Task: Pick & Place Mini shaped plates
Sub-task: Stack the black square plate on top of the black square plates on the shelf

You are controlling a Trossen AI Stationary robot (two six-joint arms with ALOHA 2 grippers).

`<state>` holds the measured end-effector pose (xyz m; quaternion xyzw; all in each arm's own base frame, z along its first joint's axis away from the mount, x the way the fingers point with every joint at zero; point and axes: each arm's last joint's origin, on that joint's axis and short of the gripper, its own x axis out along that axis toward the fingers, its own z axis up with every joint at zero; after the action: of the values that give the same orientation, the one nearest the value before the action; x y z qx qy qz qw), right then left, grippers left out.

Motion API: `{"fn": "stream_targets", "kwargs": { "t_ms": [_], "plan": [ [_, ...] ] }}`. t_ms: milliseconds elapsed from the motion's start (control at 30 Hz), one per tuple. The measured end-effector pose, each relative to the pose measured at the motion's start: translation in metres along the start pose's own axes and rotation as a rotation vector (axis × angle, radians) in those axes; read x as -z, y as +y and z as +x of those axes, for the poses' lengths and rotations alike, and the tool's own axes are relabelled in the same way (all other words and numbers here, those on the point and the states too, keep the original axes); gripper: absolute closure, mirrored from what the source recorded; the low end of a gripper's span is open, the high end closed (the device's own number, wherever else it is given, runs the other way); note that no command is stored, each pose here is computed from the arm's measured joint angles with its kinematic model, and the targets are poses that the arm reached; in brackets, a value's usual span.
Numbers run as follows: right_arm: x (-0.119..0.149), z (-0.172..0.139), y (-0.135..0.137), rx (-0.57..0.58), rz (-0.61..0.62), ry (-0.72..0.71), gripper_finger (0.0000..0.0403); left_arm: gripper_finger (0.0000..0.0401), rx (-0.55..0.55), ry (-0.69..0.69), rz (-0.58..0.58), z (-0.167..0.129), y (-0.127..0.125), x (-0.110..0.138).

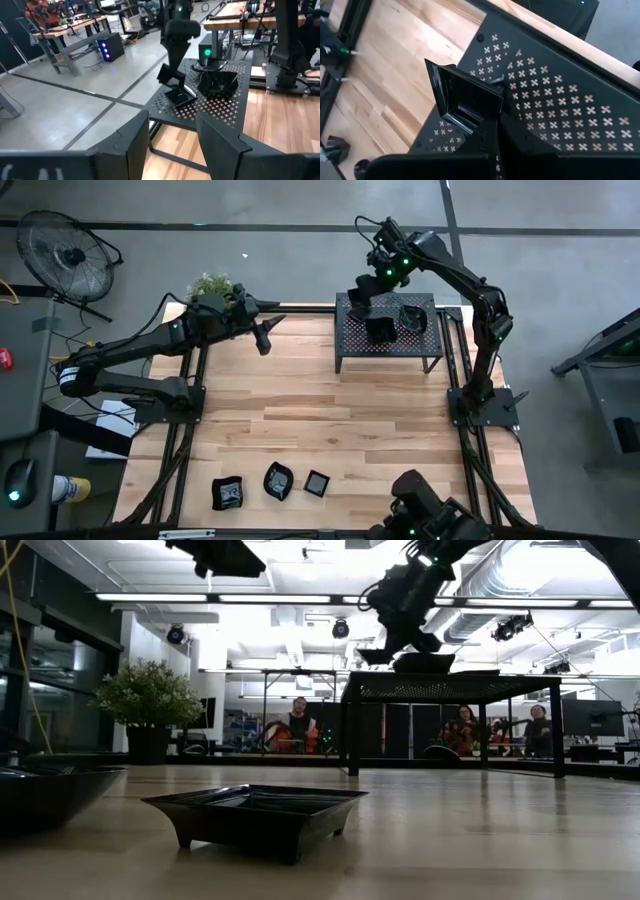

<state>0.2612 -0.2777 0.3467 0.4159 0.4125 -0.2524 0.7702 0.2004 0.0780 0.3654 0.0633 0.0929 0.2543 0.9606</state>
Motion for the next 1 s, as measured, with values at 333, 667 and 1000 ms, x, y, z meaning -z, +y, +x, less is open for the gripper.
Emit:
{"fn": "stream_targets", "kwargs": {
  "t_ms": [333, 667, 1000],
  "plan": [
    [0.002, 0.001, 0.001, 0.024, 0.124, 0.006, 0.0403, 0.0239, 0.035, 0.008, -0.011, 0.0, -0.001, 0.001],
    [0.004, 0.0, 0.008, 0.075, 0.285, -0.02, 0.0403, 0.0239, 0.047, 0.021, -0.043, 0.0, -0.002, 0.002],
    [0.018, -0.008, 0.027, 0.113, 0.441, -0.03, 0.0403, 0.0239, 0.047, 0.02, -0.027, 0.0, -0.002, 0.002]
  ]
}}
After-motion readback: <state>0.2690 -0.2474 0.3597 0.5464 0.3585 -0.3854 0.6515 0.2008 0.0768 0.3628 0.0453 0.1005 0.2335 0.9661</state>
